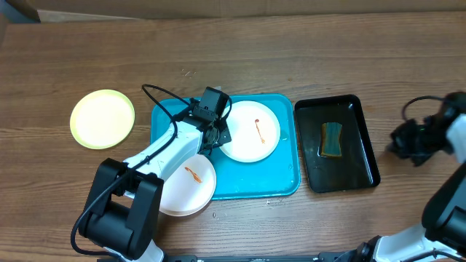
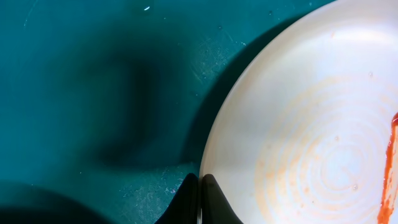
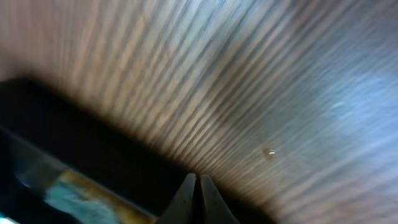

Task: Clean dirty plates on tray and stack at the side
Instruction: 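Reach the right gripper into the black tray toward the sponge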

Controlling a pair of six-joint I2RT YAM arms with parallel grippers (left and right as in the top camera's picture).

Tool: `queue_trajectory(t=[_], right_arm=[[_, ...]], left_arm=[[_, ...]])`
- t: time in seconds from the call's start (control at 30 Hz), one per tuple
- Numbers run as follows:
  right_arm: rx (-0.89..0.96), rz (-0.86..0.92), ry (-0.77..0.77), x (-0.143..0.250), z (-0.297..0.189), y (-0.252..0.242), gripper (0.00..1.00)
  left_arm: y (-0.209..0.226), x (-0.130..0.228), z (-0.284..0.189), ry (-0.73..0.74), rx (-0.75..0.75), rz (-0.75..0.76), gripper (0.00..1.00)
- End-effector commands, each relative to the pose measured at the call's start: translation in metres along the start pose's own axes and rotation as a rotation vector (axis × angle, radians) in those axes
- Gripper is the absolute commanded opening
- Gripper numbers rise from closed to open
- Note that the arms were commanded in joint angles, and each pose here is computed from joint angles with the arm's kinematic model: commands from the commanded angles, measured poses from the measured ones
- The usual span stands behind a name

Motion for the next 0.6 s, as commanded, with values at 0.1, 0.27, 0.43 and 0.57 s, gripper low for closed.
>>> queue_trajectory(t=[0.1, 0.27, 0.43, 0.57], right_arm=[[0.061, -0.114, 0.043, 0.031, 0.027, 0.017, 0.04], [0.086, -0.143, 0.055, 0.039, 0.030, 0.022, 0.04], [0.081, -0.141, 0.038, 0.035, 0.028, 0.022, 0.04], [0.052, -0.149, -0.006, 0.027, 0.021, 0.029, 0.06]], left_arm=[[-0.001, 0.003, 0.004, 0.012, -0.004, 0.022, 0.04], [-0.001, 0.004, 0.004, 0.012, -0.004, 0.022, 0.05], [-0.001, 0.004, 0.004, 0.012, -0.004, 0.022, 0.05], [-0.001, 0.003, 0.004, 0.012, -0.004, 0.027, 0.05]])
Point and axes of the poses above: each gripper's point midway between its finger pads, its own z axis out along the fingers, its own y axis along the line the jaws close on, x = y × z, the point moved 10 cm from there along -z, back along the fingers, and after that the axes turned 5 degrees about z, right-handed, at the moved point
